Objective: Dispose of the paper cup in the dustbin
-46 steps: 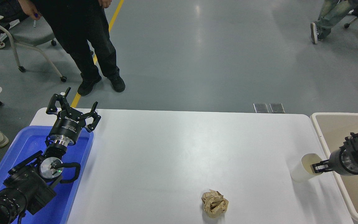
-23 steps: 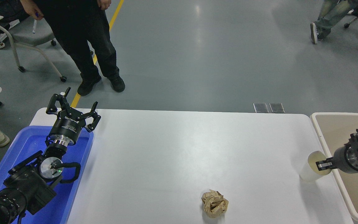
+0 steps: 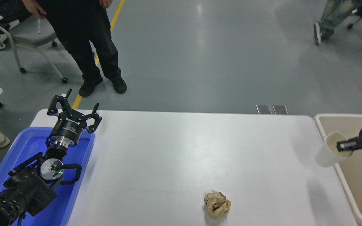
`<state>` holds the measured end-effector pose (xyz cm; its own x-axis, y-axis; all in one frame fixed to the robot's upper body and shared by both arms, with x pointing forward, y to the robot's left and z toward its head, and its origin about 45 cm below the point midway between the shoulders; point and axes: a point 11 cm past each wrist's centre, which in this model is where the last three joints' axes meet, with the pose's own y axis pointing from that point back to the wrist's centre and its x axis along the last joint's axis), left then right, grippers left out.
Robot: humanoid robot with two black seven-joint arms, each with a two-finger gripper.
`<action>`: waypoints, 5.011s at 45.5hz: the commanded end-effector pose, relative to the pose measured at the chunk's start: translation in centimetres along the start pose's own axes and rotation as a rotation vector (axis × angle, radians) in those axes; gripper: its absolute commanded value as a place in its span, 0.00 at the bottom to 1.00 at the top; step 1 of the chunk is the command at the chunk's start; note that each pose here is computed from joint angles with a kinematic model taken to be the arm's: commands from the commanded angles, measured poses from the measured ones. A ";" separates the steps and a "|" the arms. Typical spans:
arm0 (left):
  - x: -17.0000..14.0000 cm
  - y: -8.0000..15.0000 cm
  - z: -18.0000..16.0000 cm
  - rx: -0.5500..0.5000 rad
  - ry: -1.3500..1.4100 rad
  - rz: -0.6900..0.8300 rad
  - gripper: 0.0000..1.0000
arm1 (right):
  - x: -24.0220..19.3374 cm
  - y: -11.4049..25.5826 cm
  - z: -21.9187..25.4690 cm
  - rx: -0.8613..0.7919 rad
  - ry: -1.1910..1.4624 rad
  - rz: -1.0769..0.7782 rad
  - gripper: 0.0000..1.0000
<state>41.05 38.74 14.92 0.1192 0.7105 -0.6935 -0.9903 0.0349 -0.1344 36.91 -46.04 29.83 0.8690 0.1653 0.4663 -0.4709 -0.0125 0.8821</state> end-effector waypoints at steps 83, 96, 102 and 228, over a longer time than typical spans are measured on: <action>0.1 0.0 0.0 0.000 -0.004 0.006 1.00 | -11.5 -3.4 17.6 -0.026 -1.543 0.777 0.00; 0.1 0.0 0.0 0.000 -0.004 0.006 1.00 | -16.3 -6.4 16.9 -0.046 -1.966 0.798 0.00; 0.1 0.0 0.0 -0.001 -0.004 0.006 1.00 | -19.0 -8.3 16.0 -0.107 -2.085 0.738 0.00; 0.0 -0.1 0.0 -0.002 -0.004 0.005 1.00 | -5.6 0.1 11.7 0.734 -1.916 0.546 0.97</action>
<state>41.11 38.78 14.95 0.1140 0.7132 -0.6916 -0.9907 0.0297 -0.1326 31.96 -62.60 24.20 -0.2392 -0.9393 -0.2459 -0.9044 0.1235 0.4083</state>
